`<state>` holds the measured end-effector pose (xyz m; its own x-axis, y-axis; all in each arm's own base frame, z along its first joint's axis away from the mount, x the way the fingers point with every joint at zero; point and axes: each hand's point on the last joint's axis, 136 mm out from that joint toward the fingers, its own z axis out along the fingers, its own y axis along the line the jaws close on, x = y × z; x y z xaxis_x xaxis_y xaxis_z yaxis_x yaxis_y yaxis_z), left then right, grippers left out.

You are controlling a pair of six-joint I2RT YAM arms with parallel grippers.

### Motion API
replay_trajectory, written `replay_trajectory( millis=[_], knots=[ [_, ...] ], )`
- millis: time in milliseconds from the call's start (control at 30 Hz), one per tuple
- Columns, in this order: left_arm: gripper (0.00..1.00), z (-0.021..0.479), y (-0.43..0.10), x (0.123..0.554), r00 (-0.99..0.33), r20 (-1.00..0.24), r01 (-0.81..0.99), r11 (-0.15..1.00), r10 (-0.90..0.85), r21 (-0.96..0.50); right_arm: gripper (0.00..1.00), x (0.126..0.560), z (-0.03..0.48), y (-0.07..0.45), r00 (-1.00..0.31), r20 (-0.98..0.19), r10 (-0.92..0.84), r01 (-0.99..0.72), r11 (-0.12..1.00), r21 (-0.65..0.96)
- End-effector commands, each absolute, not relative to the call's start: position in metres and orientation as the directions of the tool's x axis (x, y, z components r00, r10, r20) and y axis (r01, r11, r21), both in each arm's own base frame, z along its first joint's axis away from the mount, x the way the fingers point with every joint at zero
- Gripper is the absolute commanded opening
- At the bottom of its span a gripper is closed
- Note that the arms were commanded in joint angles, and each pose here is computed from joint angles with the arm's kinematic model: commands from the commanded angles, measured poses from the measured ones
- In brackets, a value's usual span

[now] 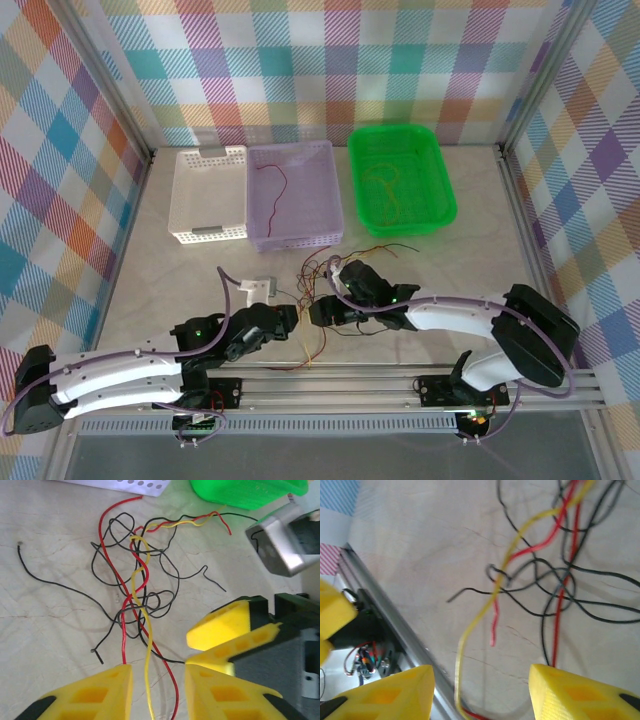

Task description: Untangle the cables

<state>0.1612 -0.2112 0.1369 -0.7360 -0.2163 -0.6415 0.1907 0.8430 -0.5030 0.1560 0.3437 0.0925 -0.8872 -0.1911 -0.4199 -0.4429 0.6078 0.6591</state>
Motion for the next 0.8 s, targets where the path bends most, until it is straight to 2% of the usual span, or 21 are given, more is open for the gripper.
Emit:
replay_trajectory(
  millis=[0, 300, 367, 533, 567, 767],
  knots=[
    [0.38, 0.136, -0.199, 0.163, -0.721, -0.653, 0.16, 0.86, -0.233, -0.484, 0.54, 0.153, 0.094, 0.357, -0.882, -0.428, -0.195, -0.454, 0.595, 0.664],
    [0.47, 0.137, -0.185, 0.161, -0.715, -0.651, 0.132, 0.865, -0.255, -0.484, 0.52, 0.148, 0.065, 0.385, -0.908, -0.355, -0.225, -0.417, 0.583, 0.697],
    [0.48, 0.136, -0.183, 0.16, -0.717, -0.65, 0.13, 0.866, -0.254, -0.482, 0.43, 0.148, 0.066, 0.392, -0.904, -0.358, -0.232, -0.424, 0.578, 0.697],
    [0.49, 0.132, -0.182, 0.159, -0.723, -0.645, 0.127, 0.87, -0.248, -0.477, 0.03, 0.154, 0.08, 0.387, -0.892, -0.399, -0.213, -0.442, 0.598, 0.669],
    [0.49, 0.13, -0.183, 0.158, -0.726, -0.642, 0.127, 0.87, -0.245, -0.477, 0.0, 0.155, 0.086, 0.384, -0.885, -0.414, -0.212, -0.452, 0.602, 0.658],
    [0.49, 0.112, -0.201, 0.158, -0.757, -0.612, 0.132, 0.862, -0.231, -0.489, 0.0, 0.164, 0.147, 0.357, -0.833, -0.521, -0.186, -0.518, 0.594, 0.615]
  ],
)
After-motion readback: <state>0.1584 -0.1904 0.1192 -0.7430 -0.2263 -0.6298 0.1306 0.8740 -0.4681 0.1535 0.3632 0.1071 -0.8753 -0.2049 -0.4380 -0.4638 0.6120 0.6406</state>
